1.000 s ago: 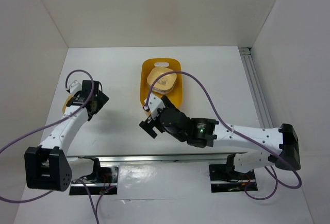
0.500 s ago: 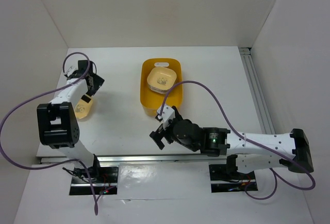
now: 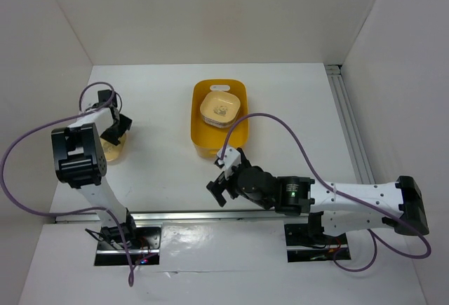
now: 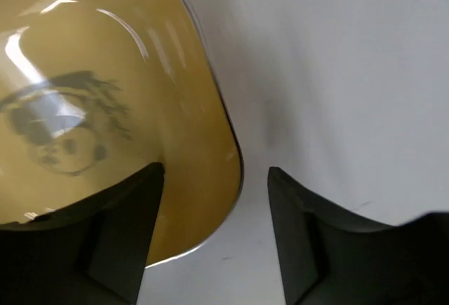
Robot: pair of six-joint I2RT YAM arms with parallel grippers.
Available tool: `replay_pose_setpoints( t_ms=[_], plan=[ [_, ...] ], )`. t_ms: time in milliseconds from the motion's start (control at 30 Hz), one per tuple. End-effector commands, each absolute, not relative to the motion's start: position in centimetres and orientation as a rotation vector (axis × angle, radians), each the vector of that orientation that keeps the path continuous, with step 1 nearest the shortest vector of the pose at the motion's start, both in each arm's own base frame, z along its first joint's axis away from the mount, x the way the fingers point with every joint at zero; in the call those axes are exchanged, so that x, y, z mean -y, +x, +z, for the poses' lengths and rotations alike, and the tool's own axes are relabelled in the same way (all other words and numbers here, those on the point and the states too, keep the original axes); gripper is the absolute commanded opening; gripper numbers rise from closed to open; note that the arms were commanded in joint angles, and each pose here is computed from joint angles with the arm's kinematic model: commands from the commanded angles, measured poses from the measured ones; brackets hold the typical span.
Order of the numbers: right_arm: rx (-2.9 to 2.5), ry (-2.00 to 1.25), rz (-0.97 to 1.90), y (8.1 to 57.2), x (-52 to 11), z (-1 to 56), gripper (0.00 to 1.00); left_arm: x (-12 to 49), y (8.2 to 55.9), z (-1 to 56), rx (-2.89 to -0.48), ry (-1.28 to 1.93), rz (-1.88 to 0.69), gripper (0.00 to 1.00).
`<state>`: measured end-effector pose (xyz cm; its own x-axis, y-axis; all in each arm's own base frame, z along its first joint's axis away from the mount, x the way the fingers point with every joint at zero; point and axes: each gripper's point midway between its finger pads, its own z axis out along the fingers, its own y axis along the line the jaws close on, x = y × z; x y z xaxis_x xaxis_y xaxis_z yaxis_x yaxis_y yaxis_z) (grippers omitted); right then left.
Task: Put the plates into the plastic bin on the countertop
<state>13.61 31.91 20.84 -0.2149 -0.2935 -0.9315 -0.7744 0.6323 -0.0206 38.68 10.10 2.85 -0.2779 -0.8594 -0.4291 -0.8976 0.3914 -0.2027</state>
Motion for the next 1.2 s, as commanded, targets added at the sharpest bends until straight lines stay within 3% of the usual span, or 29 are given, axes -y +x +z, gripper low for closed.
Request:
replay_pose_setpoints(
  t_ms=[0, 67, 100, 133, 233, 400, 700, 1033, 1167],
  plan=[
    [-1.764, -0.805, 0.583, 13.8, -32.2, 21.9, 1.0, -9.3, 38.2, 0.0, -2.254, -1.528, 0.084, 0.73],
    [-1.764, -0.785, 0.56, 14.3, -32.2, 22.1, 1.0, -9.0, 37.9, -0.6, -2.274, -1.536, 0.079, 0.59],
    [-1.769, -0.792, 0.553, 14.2, -32.0, 21.9, 1.0, -9.1, 38.1, -0.5, -2.267, -1.532, 0.075, 0.48],
    [-1.77, -0.792, 0.552, 14.3, -32.2, 22.0, 1.0, -9.1, 38.1, -0.5, -2.267, -1.532, 0.075, 0.28],
    [-1.761, -0.794, 0.566, 14.0, -32.5, 22.7, 1.0, -8.9, 38.1, -0.1, -2.281, -1.537, 0.069, 0.01],
    [-1.778, -0.753, 0.562, 14.2, -32.0, 23.3, 1.0, -6.6, 38.8, 4.7, -2.282, -1.425, 0.077, 0.0],
    [-1.877, -0.306, 0.447, 16.3, -25.2, 26.5, 1.0, 4.7, 41.5, 22.8, -2.141, -0.848, -0.151, 0.0],
    [-1.895, -0.054, 0.397, 17.0, -21.0, 27.7, 1.0, 21.0, 40.5, 30.6, -2.114, -0.351, -0.438, 0.0],
    [-1.897, -0.035, 0.411, 16.9, -20.8, 27.8, 1.0, 26.9, 41.9, 30.6, -2.132, -0.21, -0.486, 0.0]
  ],
)
